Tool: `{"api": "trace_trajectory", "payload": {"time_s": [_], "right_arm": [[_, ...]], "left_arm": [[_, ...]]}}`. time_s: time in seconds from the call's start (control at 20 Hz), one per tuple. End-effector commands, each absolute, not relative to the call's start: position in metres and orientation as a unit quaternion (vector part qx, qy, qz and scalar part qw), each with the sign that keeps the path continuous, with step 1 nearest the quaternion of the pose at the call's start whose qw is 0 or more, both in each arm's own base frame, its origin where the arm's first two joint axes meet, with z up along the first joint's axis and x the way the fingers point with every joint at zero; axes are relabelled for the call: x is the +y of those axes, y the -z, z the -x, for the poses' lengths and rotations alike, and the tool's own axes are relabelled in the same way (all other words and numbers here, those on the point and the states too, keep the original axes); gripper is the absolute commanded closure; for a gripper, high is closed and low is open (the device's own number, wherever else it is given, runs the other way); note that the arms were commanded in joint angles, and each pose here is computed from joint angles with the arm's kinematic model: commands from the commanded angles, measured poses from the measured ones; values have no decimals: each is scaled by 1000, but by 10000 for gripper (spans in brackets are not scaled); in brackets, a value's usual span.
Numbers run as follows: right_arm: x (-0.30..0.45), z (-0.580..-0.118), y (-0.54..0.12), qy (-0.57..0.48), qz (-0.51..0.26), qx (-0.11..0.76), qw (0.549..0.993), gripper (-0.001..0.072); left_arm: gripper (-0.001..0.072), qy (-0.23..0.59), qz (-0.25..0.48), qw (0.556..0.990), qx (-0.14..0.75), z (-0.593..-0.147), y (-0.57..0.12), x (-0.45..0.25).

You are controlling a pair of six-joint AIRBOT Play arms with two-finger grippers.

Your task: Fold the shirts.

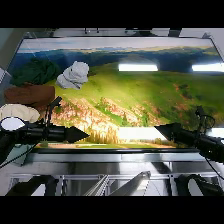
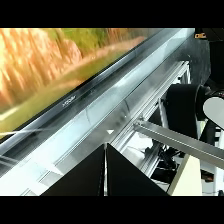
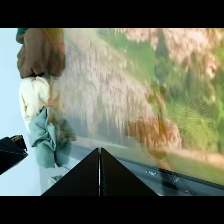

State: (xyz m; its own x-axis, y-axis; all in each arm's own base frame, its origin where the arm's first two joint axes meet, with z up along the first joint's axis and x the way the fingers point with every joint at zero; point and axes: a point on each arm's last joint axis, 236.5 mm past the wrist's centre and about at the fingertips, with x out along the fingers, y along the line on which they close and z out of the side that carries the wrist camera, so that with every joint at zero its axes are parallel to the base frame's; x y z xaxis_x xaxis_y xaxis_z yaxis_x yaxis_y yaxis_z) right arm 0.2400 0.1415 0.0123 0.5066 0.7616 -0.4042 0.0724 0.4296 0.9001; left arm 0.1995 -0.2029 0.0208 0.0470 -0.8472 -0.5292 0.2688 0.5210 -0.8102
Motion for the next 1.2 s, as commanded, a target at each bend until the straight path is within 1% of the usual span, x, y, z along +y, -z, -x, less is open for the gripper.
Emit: {"api": "trace_trajectory", "payload": {"time_s": [0.0, 0.7, 0.8, 0.95, 1.0, 1.05, 1.15], "right_arm": [[142, -240, -12, -238, -478, 436, 724, 693], [142, -240, -12, -238, -478, 436, 724, 693], [135, -248, -11, -221, -481, 424, 735, 693], [119, -267, -11, -184, -493, 393, 754, 692], [118, -268, -10, -182, -493, 392, 755, 692], [118, -268, -11, -182, -494, 392, 755, 692], [117, -272, -16, -181, -506, 381, 752, 692]], "left_arm": [[691, 414, 262, 675, 552, -199, -21, -203], [691, 414, 262, 675, 552, -199, -21, -203], [691, 411, 268, 677, 548, -203, -22, -204], [692, 382, 286, 712, 515, -231, -25, -201], [708, 367, 271, 733, 505, -243, -23, -194], [709, 349, 237, 761, 492, -259, -23, -183], [707, 291, 135, 838, 441, -313, -40, -146]]}}
